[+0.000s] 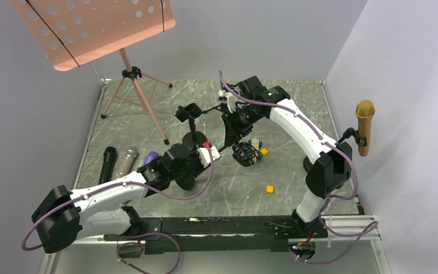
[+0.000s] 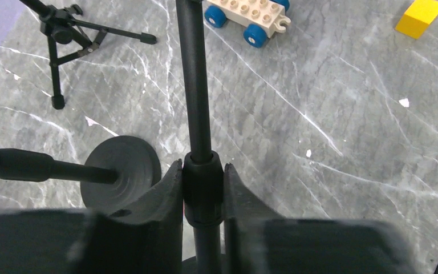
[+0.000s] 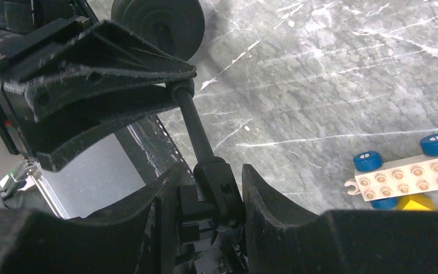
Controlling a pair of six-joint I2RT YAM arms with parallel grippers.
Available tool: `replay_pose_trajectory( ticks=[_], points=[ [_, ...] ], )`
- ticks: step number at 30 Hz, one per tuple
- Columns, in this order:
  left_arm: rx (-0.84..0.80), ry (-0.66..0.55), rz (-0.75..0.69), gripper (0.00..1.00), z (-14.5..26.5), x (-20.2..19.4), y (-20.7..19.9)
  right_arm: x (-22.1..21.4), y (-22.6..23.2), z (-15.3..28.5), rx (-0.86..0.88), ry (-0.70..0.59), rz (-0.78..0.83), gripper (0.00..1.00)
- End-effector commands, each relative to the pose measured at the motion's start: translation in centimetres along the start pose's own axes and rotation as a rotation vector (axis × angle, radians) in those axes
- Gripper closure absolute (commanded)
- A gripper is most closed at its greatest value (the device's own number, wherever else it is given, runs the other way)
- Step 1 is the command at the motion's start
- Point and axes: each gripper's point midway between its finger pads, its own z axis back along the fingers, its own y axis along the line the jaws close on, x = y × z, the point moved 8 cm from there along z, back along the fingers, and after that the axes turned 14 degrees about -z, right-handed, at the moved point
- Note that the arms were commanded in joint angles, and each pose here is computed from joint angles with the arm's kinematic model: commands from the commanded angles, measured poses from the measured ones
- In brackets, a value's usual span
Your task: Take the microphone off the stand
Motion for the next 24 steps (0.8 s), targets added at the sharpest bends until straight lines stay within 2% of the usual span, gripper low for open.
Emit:
replay_pose_trajectory(
  ticks=[1, 5, 9, 12, 15, 19, 21, 24],
  points=[
    [-0.100, -0.107, 0.046, 0.46, 1.0, 2.5, 0.5, 1.0, 0.1, 0.3, 0.005, -0.069, 0.068, 1.00],
    [-0.221, -0.141, 0.127, 0.31, 2.5, 2.5, 1.5, 1.0, 0.6, 0.9, 0.008, -0.082, 0.173, 1.00],
    [-0.374, -0.175, 0.267, 0.29, 3.3, 1.5, 2.3, 1.0, 1.9, 1.6, -0.012, -0.090, 0.412, 1.00],
    [-0.456, -0.243, 0.344, 0.29, 2.9, 0.8, 2.7, 0.4, 3.2, 1.4, -0.018, -0.086, 0.625, 1.00],
    [-0.530, -0.296, 0.347, 0.29, 2.0, 1.0, 2.7, -0.4, 3.9, 1.2, -0.049, -0.089, 0.806, 1.00],
    [-0.601, -0.306, 0.333, 0.30, 0.6, 0.4, 2.5, -1.2, 4.7, 1.1, -0.094, -0.104, 0.985, 1.00],
    [-0.650, -0.303, 0.315, 0.36, -0.1, 0.4, 2.2, -1.3, 4.9, 1.0, -0.115, -0.120, 1.028, 1.00],
    [-0.704, -0.277, 0.323, 0.59, -0.6, 0.1, 1.4, -1.2, 5.1, 1.0, -0.126, -0.141, 1.025, 1.00]
  ],
)
